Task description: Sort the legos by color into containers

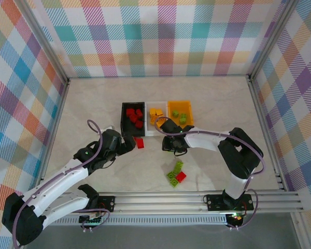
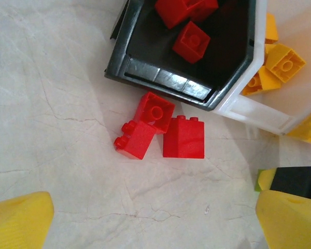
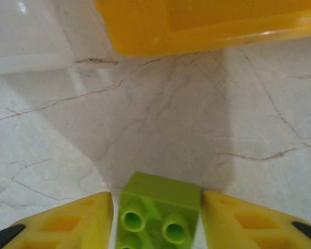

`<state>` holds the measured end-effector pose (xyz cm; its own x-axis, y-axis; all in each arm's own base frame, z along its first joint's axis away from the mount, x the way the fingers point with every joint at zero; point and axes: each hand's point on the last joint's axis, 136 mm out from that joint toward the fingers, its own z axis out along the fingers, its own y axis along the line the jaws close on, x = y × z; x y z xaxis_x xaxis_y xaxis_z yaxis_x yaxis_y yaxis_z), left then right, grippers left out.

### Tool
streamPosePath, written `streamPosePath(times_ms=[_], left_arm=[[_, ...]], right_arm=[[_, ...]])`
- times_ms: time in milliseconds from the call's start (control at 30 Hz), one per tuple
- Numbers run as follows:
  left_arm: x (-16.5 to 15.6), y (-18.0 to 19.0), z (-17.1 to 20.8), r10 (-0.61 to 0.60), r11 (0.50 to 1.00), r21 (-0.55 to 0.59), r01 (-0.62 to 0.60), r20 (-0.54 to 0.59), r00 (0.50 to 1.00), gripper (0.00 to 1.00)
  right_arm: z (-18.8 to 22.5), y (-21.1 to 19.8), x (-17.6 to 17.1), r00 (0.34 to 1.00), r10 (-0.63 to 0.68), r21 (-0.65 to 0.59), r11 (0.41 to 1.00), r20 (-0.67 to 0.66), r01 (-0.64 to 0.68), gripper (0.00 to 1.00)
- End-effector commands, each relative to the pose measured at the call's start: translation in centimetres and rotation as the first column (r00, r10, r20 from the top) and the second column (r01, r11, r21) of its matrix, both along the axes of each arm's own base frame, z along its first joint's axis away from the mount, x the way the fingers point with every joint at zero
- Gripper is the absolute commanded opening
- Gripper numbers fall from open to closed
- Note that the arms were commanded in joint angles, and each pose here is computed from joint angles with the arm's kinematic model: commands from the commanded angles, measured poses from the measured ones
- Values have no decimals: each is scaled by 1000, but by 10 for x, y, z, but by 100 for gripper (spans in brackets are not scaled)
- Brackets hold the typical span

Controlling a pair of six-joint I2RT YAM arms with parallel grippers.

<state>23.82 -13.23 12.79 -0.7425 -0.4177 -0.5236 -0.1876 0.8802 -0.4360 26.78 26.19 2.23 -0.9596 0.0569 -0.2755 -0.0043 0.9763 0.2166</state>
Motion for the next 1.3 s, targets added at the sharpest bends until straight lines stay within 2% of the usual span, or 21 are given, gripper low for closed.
streamPosePath(times_ms=[0, 167, 400, 567, 767, 933, 1000, 1100, 1167, 1267], left_arm=[[-4, -1, -8, -1, 1000, -7, 0, -13, 1000, 100], [-5, -9, -10, -47, 999, -13, 47, -8, 999, 100], [-5, -35, -14, -127, 992, -9, 127, -7, 992, 100], [-7, -61, -20, -206, 978, 25, 207, -17, 978, 100], [-12, -93, -21, -324, 946, 18, 324, -11, 946, 100], [-21, -117, -21, -437, 898, 35, 438, -16, 899, 100], [-27, -127, -23, -484, 873, 50, 485, -27, 875, 100], [-34, -139, -24, -540, 838, 67, 541, -35, 841, 100], [-38, -146, -26, -571, 817, 73, 573, -39, 820, 99], [-47, -161, -29, -627, 774, 73, 629, -48, 777, 97]], right_arm=[[-4, -4, -2, 1000, -4, -31, 1000, -11, 4, 39], [13, -11, -5, 999, -19, 5, 1000, 45, 19, 28], [83, -36, 5, 974, -57, 68, 997, 221, 43, 26], [124, -56, 36, 953, -109, 125, 989, 283, 77, 27], [120, -53, 87, 958, -127, 115, 988, 256, 100, 29], [104, -53, 121, 963, -161, 87, 986, 214, 145, 36], [101, -50, 128, 965, -163, 89, 985, 207, 147, 48], [108, -45, 130, 963, -161, 116, 984, 218, 138, 66], [120, -45, 128, 958, -161, 143, 981, 236, 129, 71], [135, -49, 114, 952, -164, 183, 976, 259, 118, 74]])
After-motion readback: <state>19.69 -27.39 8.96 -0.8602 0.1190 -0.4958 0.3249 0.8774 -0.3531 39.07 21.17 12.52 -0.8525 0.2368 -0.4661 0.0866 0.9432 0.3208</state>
